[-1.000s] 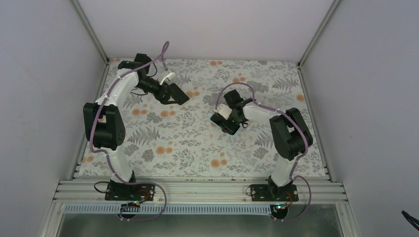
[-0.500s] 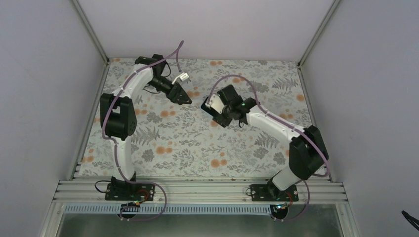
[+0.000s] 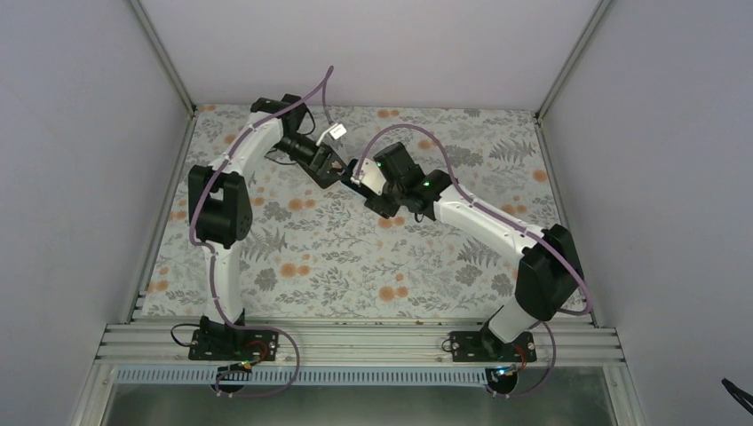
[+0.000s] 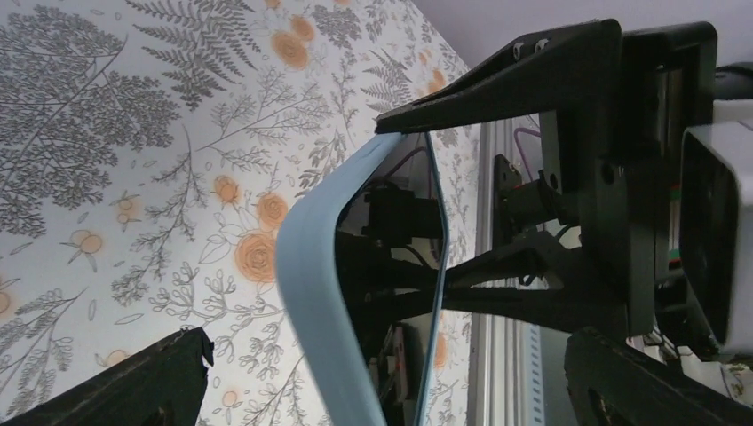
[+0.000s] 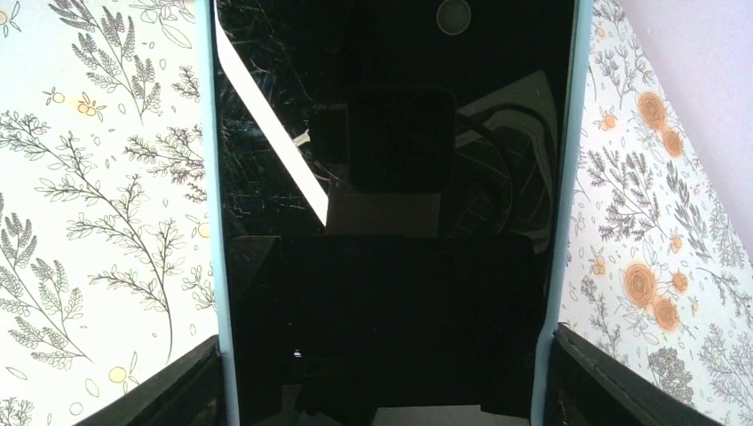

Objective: Take the phone out of the phone case

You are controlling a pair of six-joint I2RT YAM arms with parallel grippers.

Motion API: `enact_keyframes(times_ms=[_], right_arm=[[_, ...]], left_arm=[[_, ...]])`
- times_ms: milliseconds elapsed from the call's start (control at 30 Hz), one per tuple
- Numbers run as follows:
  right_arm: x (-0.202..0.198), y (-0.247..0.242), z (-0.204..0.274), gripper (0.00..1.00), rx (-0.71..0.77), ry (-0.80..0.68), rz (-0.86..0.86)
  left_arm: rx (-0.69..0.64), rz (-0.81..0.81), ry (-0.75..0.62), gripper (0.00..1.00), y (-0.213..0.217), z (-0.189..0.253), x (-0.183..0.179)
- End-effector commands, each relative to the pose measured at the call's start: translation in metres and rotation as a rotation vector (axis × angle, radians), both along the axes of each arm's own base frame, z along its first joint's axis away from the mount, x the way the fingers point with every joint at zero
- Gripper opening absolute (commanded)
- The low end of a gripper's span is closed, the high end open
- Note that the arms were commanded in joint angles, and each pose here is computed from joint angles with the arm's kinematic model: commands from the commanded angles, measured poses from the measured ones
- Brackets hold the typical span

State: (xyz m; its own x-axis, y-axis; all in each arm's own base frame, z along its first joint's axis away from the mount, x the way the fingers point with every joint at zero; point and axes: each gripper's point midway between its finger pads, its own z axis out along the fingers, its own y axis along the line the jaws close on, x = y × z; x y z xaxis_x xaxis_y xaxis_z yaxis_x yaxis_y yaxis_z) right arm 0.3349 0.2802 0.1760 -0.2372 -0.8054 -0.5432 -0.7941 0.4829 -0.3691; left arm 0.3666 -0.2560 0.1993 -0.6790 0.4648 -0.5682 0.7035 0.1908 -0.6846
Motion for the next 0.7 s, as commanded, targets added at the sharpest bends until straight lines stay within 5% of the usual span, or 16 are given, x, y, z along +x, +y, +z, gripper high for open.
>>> enact_keyframes(times_ms=[0, 200, 267, 333, 400, 667], right_arm=[[0.018, 0.021, 0.044, 0.42, 0.079, -0.14, 0.007], [0.023, 0.028, 0.051, 0.42, 0.09, -0.16, 0.013], [0.021, 0.031, 0.05, 0.42, 0.088, -0.157, 0.022], [0.017, 0.035, 0.047, 0.43, 0.083, -0.148, 0.04], [0.012, 0.037, 0.043, 0.43, 0.074, -0.137, 0.053], [0.005, 0.033, 0.041, 0.43, 0.068, -0.138, 0.054]], left_arm=[[-0.042, -0.01, 0.041, 0.97, -0.011, 0.006, -0.003], [-0.02, -0.016, 0.067, 0.83, -0.009, -0.003, -0.013], [-0.022, -0.02, 0.067, 0.7, -0.008, -0.004, -0.016], [-0.032, -0.024, 0.063, 0.46, -0.008, -0.002, -0.018], [-0.046, -0.028, 0.05, 0.36, -0.009, 0.003, -0.018], [-0.08, -0.026, 0.041, 0.46, -0.011, 0.014, -0.016]])
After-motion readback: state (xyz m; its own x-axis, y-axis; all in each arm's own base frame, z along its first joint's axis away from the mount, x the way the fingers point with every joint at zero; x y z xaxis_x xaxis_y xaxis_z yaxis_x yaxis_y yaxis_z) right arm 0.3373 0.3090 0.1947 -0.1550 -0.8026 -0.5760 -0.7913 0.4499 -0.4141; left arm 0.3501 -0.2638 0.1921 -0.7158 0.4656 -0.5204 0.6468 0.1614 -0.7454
